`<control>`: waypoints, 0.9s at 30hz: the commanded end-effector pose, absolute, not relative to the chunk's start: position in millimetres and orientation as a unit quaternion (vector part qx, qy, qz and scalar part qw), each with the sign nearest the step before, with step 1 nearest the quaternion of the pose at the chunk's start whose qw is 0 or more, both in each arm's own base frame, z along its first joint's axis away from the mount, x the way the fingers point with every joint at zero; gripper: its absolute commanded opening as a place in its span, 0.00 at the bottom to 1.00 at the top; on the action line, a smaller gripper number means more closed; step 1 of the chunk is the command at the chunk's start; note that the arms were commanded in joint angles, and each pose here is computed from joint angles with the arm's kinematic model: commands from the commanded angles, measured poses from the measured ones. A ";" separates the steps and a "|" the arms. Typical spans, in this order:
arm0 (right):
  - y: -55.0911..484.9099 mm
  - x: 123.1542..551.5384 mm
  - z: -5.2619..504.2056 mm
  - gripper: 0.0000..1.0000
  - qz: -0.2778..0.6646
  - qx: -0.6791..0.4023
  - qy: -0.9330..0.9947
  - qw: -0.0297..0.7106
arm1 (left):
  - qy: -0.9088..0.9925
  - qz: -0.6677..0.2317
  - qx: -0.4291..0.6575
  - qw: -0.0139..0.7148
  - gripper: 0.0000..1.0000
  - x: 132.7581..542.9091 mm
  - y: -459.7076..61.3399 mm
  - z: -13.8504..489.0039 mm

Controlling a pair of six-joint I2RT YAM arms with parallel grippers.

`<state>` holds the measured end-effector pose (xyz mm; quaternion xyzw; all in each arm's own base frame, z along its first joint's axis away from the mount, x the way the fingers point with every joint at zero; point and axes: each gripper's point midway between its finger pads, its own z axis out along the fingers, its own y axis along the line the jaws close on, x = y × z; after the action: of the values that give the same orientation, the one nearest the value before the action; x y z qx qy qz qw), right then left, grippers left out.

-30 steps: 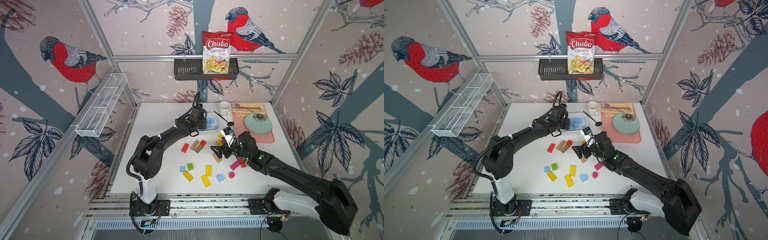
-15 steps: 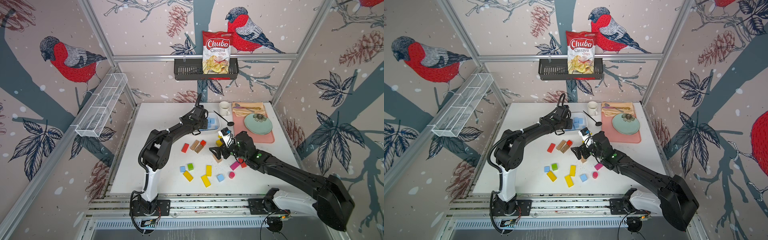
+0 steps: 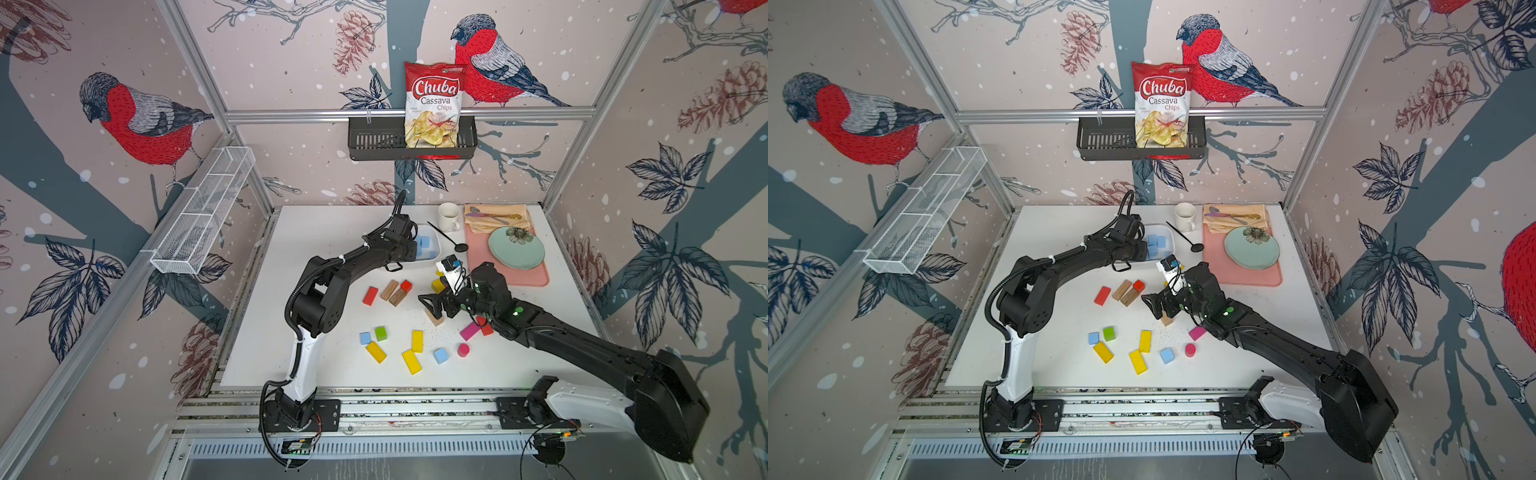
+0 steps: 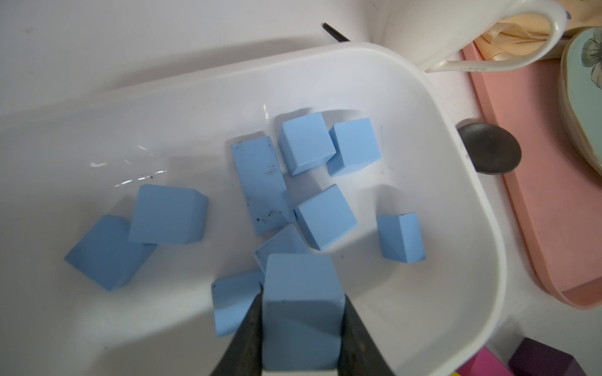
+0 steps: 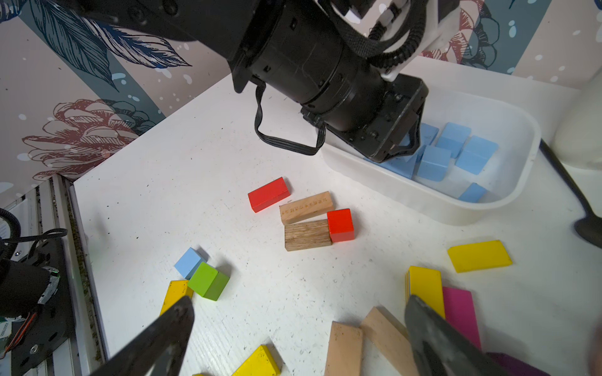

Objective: Pick out the blue building blocks
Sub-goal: Place the building block in the storage box.

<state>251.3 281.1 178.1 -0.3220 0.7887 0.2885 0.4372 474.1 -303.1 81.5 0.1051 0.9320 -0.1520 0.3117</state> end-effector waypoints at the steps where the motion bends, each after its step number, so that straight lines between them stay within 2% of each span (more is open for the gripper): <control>1: 281.1 253.5 180.8 0.99 0.282 -0.324 0.786 0.444 | 0.932 -0.160 0.096 0.310 0.31 475.6 -304.0 82.0; 15: 279.4 255.0 176.0 0.99 0.276 -0.320 0.792 0.441 | 0.923 -0.200 0.105 0.311 0.72 472.8 -310.2 96.0; 21: 276.6 257.2 177.5 0.99 0.269 -0.314 0.793 0.447 | 0.907 -0.213 0.109 0.346 0.83 462.2 -301.1 129.0; 27: 273.5 262.2 178.5 0.99 0.260 -0.304 0.795 0.456 | 0.898 -0.200 0.107 0.378 0.89 441.1 -278.7 154.0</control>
<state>257.5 276.4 175.8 -0.3110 0.7956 0.2690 0.4449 439.2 -284.8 138.4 0.1112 0.9089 -0.2037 0.3466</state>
